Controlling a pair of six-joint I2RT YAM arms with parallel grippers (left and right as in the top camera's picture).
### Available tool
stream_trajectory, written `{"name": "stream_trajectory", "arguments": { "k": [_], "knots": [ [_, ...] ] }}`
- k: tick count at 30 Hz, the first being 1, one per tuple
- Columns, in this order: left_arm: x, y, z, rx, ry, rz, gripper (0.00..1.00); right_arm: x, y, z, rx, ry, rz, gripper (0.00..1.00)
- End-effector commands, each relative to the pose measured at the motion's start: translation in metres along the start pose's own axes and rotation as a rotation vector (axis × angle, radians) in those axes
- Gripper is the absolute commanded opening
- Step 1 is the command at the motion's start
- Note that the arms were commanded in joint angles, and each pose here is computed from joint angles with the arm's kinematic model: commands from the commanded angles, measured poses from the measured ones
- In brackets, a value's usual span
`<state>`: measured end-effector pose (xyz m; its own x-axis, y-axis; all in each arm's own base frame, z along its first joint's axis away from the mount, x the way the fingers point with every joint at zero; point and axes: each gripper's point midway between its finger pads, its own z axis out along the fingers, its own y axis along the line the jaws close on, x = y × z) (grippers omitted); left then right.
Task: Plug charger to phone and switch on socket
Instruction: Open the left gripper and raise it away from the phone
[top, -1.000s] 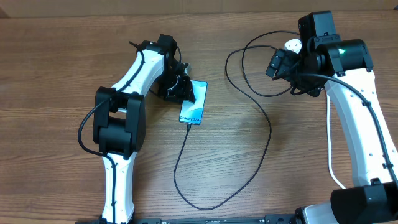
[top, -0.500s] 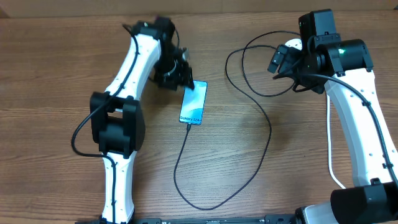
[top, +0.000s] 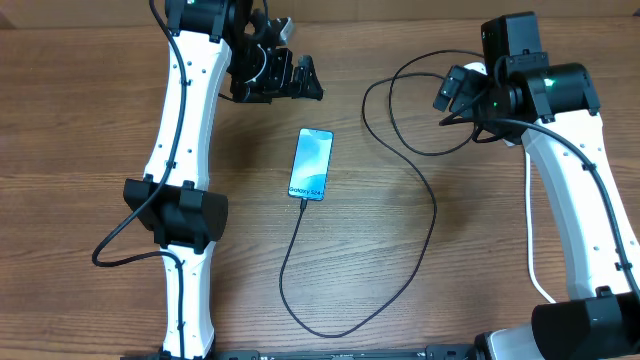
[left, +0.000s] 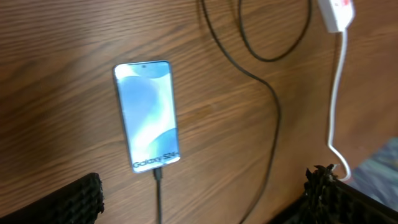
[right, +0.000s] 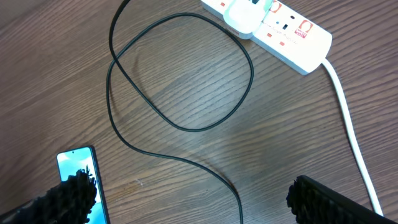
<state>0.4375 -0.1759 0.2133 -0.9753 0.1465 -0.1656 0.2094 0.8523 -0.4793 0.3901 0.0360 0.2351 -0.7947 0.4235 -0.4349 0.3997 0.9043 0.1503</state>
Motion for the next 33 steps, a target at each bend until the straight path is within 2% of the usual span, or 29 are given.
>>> {"name": "stream_trajectory", "arguments": {
  "k": [1,3,9,15,21,26,33],
  "knots": [
    [0.002,-0.038,-0.014,0.188,-0.022,0.098,1.00,-0.002,-0.003,0.000,0.014,-0.013,-0.006,1.00],
    [0.004,-0.053,-0.025,0.249,-0.043,0.147,1.00,-0.003,-0.004,0.000,0.022,-0.018,-0.023,1.00],
    [0.021,-0.084,-0.078,0.231,-0.152,0.238,1.00,-0.009,-0.013,-0.001,0.074,-0.053,-0.025,1.00],
    [0.056,-0.113,-0.119,0.029,-0.254,0.314,1.00,-0.009,-0.014,-0.001,0.079,-0.053,-0.025,1.00],
    [0.104,-0.133,-0.112,-0.176,-0.233,0.330,0.99,-0.001,-0.005,0.000,0.024,-0.008,-0.027,1.00],
    [0.115,-0.100,-0.098,-0.367,-0.218,0.129,1.00,0.002,-0.007,0.000,0.032,0.003,-0.028,1.00],
    [0.106,-0.056,-0.107,-0.353,-0.197,-0.024,0.99,-0.006,-0.023,0.001,0.056,-0.003,-0.025,1.00]
  ]
}}
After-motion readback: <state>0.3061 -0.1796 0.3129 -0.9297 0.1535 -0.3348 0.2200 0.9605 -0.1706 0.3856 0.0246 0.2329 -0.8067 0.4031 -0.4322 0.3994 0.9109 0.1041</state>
